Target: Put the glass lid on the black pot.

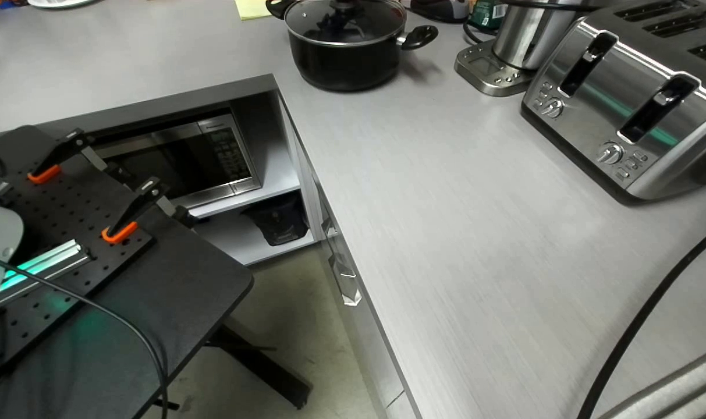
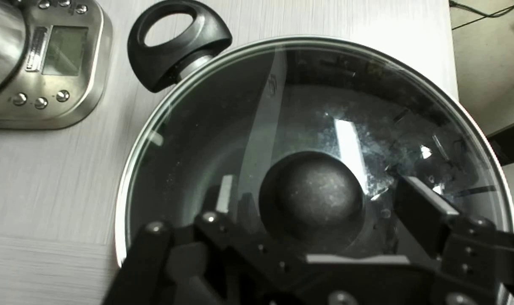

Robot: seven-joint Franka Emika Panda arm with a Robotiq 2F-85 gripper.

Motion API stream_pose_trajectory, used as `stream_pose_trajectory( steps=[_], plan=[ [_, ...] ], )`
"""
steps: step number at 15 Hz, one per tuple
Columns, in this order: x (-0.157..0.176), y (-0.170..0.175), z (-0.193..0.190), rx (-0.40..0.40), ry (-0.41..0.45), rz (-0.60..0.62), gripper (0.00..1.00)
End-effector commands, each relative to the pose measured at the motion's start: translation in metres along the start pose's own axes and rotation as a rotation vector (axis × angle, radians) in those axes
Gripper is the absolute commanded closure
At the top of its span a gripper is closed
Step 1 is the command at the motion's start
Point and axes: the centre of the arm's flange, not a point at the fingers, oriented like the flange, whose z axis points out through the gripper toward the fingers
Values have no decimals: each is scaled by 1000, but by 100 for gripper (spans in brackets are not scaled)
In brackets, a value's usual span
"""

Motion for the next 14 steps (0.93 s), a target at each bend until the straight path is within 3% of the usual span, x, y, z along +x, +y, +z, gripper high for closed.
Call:
stream_pose_trajectory(
  steps=[1, 14],
  plan=[
    [-6, 0, -10, 8, -8, 3, 0],
    [-47, -36, -34, -59, 19, -20, 0]
  ],
)
